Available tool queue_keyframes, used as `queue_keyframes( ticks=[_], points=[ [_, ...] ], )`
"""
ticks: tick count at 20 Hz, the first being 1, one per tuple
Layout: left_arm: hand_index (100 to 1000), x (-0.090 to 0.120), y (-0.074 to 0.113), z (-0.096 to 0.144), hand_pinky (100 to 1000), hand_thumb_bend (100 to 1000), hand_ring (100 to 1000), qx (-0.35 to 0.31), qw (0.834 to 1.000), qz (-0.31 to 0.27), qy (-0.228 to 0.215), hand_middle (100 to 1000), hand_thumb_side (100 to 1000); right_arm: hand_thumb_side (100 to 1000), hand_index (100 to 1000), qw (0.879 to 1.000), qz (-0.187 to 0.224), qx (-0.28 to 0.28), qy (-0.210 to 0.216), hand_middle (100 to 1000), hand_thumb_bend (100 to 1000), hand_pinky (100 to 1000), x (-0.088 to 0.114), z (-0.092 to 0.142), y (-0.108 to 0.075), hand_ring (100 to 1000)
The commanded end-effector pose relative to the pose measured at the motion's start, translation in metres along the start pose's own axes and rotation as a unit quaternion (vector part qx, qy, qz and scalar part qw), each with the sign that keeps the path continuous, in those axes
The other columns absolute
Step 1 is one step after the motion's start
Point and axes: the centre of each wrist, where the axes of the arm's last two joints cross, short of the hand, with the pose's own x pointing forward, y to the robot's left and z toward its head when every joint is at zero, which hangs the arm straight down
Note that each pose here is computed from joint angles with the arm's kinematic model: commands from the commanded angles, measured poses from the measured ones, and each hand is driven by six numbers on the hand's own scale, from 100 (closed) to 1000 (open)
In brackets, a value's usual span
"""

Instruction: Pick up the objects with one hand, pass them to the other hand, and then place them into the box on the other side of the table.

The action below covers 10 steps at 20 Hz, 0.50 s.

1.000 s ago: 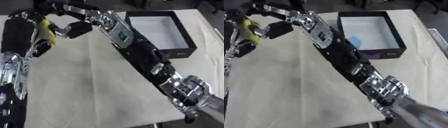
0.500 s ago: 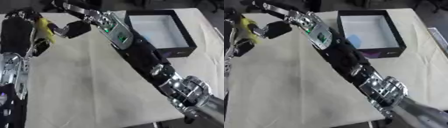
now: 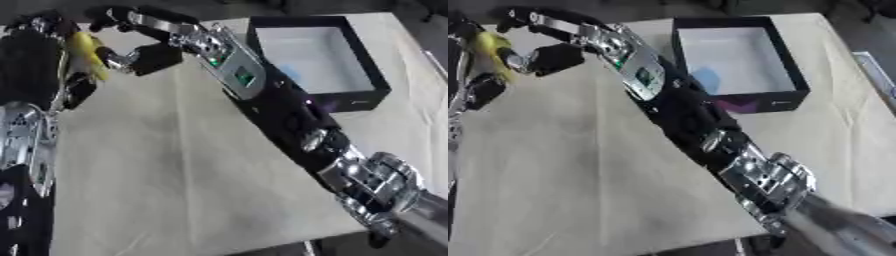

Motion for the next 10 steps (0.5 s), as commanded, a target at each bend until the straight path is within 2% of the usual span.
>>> queue_keyframes(
  ticks=[1,10],
  points=[
    [483,0.0079,0.0079,-0.0078,574,267,473,0.022,1.0,0.0,-0.01,420,100,593,1000,1.0,0.008,-0.004,-0.004,886,100,1000,0.0061,-0.0057,-0.0069,1000],
    [482,0.0169,0.0115,-0.0082,570,251,469,0.035,0.999,0.011,-0.012,416,100,543,1000,1.0,0.023,-0.019,0.007,890,100,1000,-0.0013,-0.0122,-0.0015,1000]
  ],
)
